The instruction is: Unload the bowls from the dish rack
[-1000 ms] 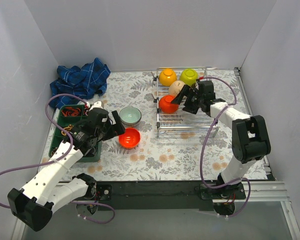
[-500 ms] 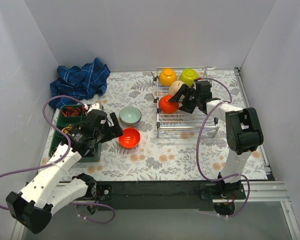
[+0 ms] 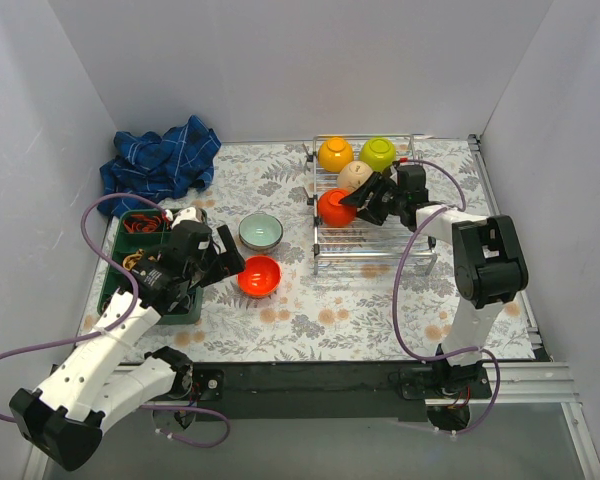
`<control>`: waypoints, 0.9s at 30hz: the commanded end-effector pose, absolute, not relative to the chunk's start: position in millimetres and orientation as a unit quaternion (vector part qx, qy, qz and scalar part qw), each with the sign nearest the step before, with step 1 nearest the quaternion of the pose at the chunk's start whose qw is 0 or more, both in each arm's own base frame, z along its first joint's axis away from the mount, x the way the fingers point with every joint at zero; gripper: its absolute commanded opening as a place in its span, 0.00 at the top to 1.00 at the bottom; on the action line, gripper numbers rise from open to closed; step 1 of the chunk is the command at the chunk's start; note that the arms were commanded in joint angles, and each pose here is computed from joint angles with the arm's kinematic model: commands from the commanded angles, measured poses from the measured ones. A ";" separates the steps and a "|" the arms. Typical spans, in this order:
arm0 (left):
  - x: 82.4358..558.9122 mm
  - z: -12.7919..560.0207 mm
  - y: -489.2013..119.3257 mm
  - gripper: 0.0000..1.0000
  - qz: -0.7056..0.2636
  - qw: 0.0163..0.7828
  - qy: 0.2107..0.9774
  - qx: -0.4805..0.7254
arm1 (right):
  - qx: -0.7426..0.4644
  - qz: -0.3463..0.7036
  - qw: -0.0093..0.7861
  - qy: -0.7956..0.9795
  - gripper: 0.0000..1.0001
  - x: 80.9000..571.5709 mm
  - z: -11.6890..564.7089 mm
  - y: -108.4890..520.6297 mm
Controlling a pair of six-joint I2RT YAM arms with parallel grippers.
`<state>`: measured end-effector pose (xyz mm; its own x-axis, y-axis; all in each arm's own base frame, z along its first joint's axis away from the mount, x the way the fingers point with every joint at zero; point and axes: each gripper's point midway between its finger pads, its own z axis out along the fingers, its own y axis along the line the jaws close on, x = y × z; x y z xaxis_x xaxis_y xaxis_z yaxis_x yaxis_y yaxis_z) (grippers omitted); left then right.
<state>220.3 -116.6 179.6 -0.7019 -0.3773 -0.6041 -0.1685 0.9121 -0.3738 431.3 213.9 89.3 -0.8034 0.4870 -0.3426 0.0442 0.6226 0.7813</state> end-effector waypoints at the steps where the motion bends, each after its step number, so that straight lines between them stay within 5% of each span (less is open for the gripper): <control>1: 219.8 189.5 -113.8 0.02 -0.152 0.369 0.904 -0.155 | 0.131 0.403 0.305 0.853 0.47 429.3 101.0 209.1; 10: 222.5 194.4 -119.0 0.02 -0.166 0.373 0.900 -0.152 | 0.064 0.399 0.370 0.836 0.84 416.4 154.8 202.7; 27: 235.0 208.4 -149.8 0.02 -0.224 0.358 0.897 -0.135 | -0.165 0.160 0.563 0.793 0.84 339.8 247.1 166.2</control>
<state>225.0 -133.7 183.8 -0.7186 -0.3824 -0.5808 -0.1278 0.8936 -0.4302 361.8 174.3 218.5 -0.5044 0.1130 -0.8560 -0.3967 0.8502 0.3460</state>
